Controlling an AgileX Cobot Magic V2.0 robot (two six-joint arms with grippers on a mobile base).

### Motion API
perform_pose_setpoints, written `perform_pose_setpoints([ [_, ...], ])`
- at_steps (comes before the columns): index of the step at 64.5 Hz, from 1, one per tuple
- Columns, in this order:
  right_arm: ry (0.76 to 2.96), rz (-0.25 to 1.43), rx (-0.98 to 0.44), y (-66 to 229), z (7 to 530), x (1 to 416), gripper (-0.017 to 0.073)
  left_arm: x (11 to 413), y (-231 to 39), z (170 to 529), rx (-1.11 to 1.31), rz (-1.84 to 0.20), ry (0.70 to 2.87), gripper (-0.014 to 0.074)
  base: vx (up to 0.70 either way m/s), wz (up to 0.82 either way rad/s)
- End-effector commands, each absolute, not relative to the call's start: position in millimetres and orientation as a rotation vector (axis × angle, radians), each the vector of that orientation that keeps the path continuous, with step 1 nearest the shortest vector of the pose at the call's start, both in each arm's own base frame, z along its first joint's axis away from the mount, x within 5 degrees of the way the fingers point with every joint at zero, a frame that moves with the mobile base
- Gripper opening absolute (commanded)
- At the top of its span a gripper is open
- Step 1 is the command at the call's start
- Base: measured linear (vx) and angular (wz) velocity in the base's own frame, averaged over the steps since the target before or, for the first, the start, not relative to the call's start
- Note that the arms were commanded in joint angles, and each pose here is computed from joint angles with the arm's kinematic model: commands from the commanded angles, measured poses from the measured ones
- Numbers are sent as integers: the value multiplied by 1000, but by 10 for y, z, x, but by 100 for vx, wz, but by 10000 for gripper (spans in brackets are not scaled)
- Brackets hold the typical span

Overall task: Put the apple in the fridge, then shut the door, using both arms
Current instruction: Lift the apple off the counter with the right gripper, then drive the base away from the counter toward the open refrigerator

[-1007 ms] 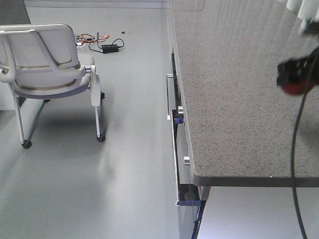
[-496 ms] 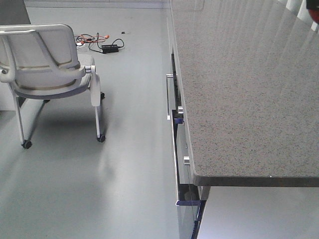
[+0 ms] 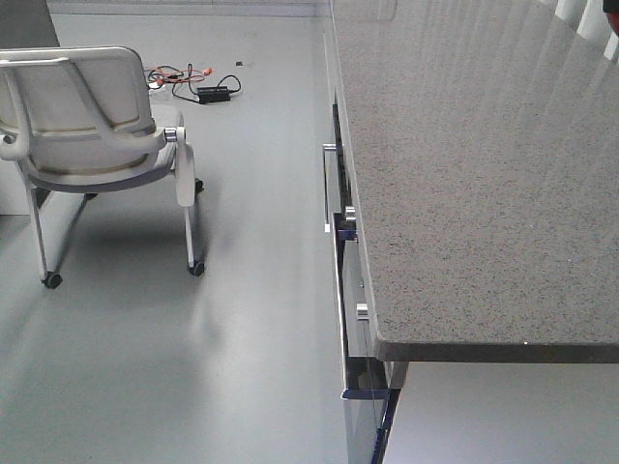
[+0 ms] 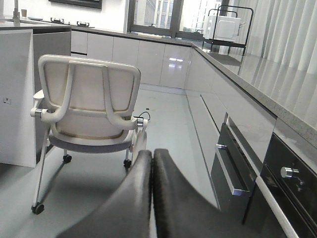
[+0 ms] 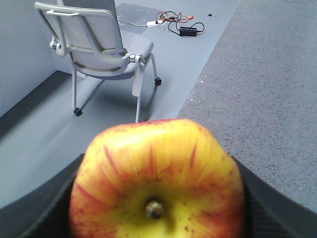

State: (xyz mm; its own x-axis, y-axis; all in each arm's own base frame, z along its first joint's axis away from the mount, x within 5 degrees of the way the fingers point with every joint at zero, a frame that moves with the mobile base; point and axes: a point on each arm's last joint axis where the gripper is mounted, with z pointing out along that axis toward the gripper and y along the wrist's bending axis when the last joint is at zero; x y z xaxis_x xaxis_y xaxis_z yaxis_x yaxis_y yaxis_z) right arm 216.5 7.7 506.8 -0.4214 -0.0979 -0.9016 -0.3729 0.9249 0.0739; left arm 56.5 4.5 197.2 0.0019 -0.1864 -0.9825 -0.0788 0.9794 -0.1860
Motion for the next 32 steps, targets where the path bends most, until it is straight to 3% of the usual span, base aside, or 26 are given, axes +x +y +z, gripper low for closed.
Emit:
perform_pose_setpoints([
  [1, 1882, 307, -322, 89, 5249, 2085, 13, 565, 40, 1952, -199, -97, 1512, -6, 0, 0],
  [32, 1882, 307, -322, 89, 5248, 2085, 13, 565, 40, 1952, -199, -97, 1512, -6, 0, 0],
])
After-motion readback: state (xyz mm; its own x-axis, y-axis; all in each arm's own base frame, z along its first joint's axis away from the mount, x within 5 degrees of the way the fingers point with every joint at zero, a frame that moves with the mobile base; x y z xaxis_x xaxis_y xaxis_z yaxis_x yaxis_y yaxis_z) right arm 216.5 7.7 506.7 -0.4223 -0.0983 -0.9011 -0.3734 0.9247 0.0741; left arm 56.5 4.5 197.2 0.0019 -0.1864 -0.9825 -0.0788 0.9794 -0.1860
